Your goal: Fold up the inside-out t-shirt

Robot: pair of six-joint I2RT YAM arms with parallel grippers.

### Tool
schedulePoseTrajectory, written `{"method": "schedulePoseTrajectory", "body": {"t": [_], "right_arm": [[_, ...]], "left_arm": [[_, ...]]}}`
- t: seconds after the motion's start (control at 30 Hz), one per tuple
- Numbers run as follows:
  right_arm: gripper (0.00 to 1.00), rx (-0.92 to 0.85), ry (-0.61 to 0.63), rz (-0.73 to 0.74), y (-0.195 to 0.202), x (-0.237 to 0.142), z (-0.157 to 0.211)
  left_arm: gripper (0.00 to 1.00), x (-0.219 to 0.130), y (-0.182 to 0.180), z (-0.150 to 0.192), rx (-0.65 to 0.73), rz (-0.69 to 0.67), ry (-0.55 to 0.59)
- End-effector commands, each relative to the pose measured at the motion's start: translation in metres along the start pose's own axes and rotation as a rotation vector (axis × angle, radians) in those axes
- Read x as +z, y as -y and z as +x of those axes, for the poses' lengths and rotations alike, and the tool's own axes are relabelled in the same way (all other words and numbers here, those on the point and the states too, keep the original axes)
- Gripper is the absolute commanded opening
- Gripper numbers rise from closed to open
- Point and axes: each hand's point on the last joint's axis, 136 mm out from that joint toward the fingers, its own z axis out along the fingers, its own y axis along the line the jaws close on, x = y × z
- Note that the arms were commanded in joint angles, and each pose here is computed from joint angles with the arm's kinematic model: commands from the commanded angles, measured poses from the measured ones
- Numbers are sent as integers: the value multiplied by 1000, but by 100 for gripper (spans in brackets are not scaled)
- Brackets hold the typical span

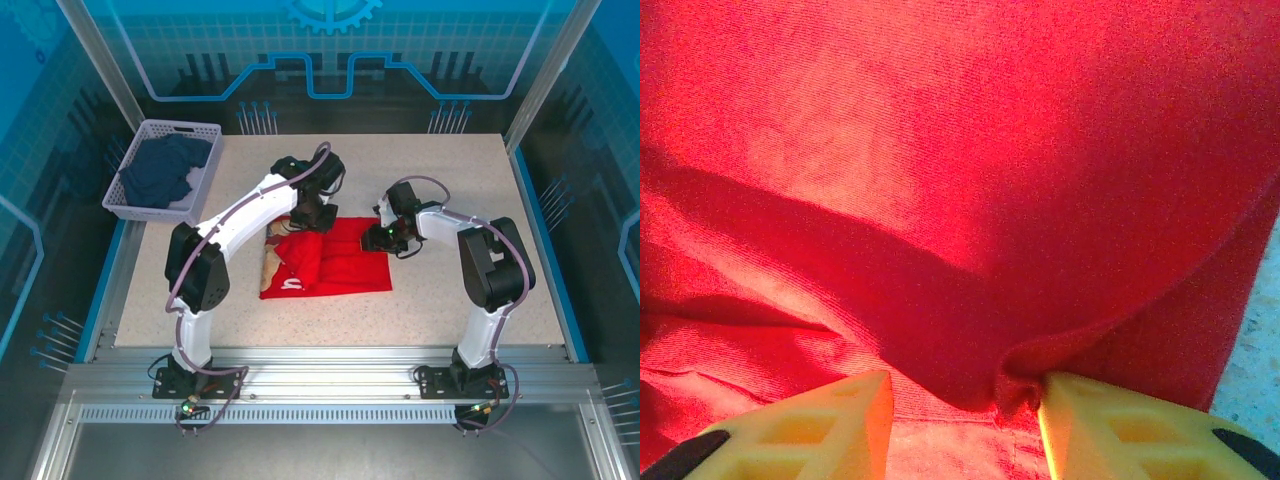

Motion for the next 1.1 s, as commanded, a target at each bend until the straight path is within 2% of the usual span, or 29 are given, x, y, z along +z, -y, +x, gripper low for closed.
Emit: {"method": "schedulePoseTrajectory", "body": {"t": [0.0,0.27,0.4,0.43,0.47,0.53,0.6,0.67,0.73,0.83,0.9,1.07], "right_arm": [[44,47,-61,18,12,6,20],[45,43,-48,12,9,1,16],[48,62,-1,-7,9,-20,9],[49,73,16,-10,11,-28,8],[49,84,37,-12,14,-38,8],[50,124,87,-6,24,-58,8],[51,169,141,24,41,-78,11],[52,203,191,64,57,-94,14],[53,226,233,98,68,-105,16],[55,209,299,67,60,-116,6],[57,158,317,18,43,-113,-1],[64,-27,313,-50,-18,-87,-30]], "left_arm": [[0,-4,19,-4,-27,75,0],[1,17,29,-10,-54,96,-11],[9,36,51,-24,-102,154,24],[12,41,60,-29,-117,184,33],[21,47,74,-36,-135,225,50],[30,58,103,-47,-157,305,70],[46,60,140,-57,-141,403,74],[52,50,168,-64,-85,475,90],[55,30,182,-68,-35,533,109],[58,1,162,-62,38,503,183],[61,-11,125,-47,27,451,234],[70,-2,10,-1,-214,370,261]]}}
